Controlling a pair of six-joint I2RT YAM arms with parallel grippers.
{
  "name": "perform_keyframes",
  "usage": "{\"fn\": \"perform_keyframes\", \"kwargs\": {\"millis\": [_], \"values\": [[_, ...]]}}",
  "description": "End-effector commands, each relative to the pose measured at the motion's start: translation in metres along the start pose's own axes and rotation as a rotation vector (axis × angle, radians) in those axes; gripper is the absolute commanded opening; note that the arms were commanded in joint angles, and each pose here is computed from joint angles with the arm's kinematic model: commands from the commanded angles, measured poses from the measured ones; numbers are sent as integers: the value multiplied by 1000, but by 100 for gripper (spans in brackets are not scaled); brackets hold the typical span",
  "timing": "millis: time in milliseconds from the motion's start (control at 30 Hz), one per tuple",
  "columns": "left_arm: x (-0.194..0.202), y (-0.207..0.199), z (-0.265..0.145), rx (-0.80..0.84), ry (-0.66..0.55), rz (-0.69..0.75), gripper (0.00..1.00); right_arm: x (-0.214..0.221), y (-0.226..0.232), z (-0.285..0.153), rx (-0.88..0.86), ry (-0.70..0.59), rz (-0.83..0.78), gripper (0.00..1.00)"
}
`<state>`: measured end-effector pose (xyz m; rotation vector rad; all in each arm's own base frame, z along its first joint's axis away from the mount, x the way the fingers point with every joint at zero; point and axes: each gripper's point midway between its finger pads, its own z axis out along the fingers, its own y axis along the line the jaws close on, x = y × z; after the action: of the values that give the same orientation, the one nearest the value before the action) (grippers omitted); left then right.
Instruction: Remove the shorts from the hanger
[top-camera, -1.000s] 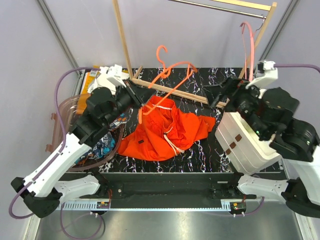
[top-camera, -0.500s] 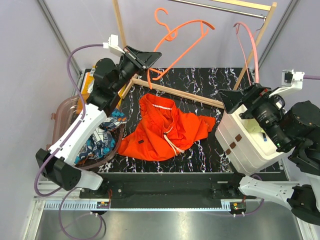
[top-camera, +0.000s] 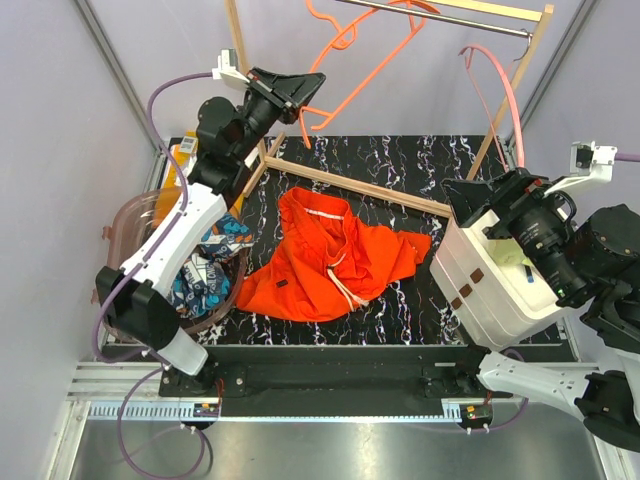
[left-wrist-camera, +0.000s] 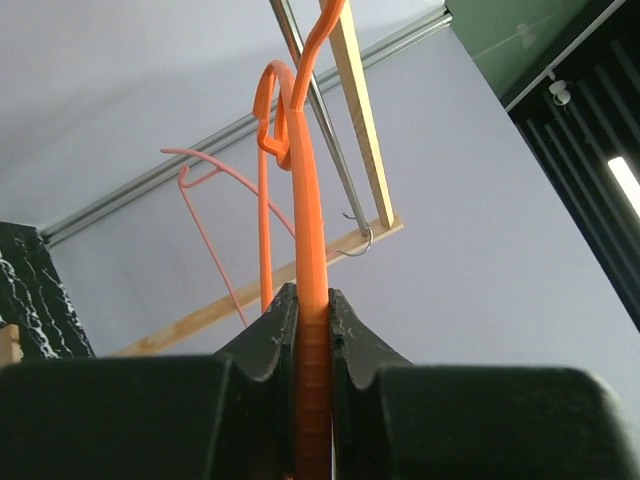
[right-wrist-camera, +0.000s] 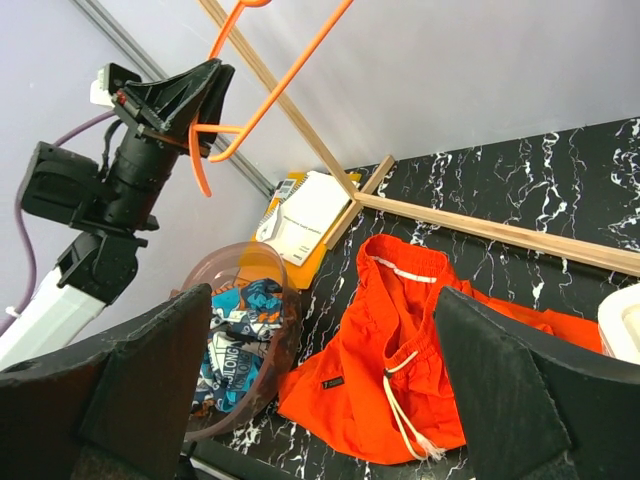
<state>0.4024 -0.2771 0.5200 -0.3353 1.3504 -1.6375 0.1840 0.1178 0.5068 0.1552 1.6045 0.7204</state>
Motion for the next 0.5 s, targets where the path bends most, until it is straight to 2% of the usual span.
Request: {"fn": "perform_keyframes", "kwargs": {"millis": [0,467], "values": [[-13,-47,4,163,-20,-33,0,-6,-2,-3,7,-20,2,100],[-15,-28,35,173,-12,-165,0,-11,-6,-7,18,-37,0,100]]}}
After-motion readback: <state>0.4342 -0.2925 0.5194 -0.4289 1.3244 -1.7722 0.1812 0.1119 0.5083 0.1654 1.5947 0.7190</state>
